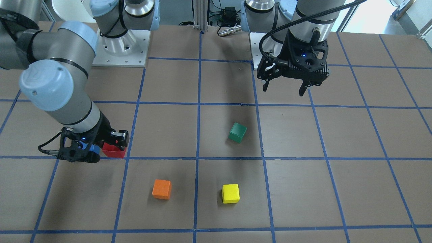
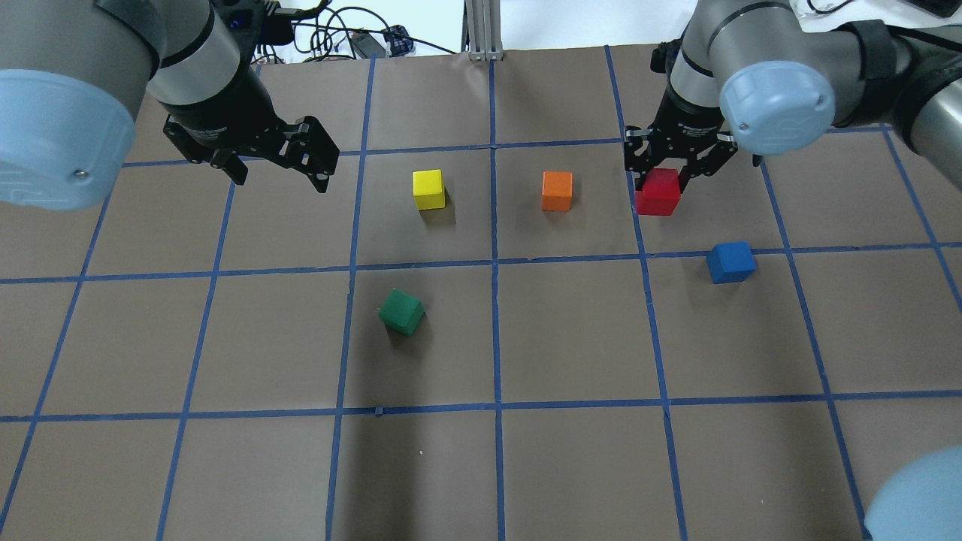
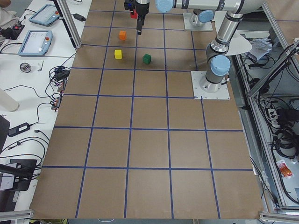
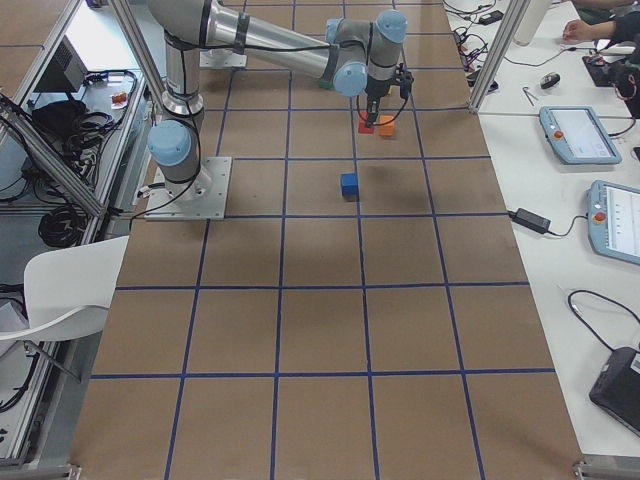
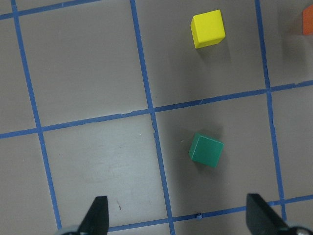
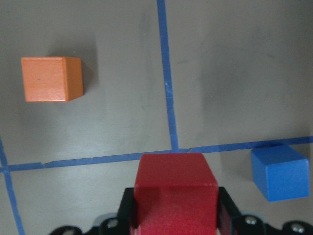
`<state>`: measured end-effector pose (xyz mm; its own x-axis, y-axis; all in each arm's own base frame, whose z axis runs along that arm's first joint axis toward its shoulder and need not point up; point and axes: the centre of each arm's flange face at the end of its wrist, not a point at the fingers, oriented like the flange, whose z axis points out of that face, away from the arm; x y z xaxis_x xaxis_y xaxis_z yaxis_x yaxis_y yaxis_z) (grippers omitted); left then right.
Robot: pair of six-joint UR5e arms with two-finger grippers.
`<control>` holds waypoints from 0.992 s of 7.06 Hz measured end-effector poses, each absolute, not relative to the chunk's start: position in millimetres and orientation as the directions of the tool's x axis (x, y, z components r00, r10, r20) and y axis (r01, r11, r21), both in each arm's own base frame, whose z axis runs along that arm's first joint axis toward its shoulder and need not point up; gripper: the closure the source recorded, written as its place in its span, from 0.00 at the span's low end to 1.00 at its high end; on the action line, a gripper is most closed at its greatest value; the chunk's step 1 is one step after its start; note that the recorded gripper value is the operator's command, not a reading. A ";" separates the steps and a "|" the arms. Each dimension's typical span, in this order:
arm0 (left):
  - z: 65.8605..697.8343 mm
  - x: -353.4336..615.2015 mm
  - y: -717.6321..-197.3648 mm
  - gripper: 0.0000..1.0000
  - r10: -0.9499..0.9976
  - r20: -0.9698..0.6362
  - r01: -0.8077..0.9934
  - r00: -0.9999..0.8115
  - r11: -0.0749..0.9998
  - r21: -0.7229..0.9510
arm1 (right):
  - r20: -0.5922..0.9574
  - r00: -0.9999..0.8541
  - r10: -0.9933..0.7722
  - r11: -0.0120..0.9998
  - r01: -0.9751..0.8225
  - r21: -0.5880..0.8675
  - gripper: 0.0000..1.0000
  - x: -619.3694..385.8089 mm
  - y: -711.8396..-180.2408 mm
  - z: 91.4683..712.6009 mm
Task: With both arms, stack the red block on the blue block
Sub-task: 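Lift the red cube with the right gripper and carry it over the blue cube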
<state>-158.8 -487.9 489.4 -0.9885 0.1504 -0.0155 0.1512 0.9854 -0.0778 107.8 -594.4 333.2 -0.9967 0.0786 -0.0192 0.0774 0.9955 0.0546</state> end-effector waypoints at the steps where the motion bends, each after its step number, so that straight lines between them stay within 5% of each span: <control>1: 489.3 -158.6 -487.9 0.00 0.150 -0.016 0.151 -0.989 0.985 -0.078 | 0.007 -0.999 0.041 0.998 0.042 0.056 1.00 87.2 -595.5 329.6; 7: 487.3 -157.9 -488.4 0.00 0.150 -0.016 0.150 -0.989 0.985 -0.082 | 0.012 -0.999 -0.040 0.995 -0.039 0.094 1.00 16.8 -583.9 285.8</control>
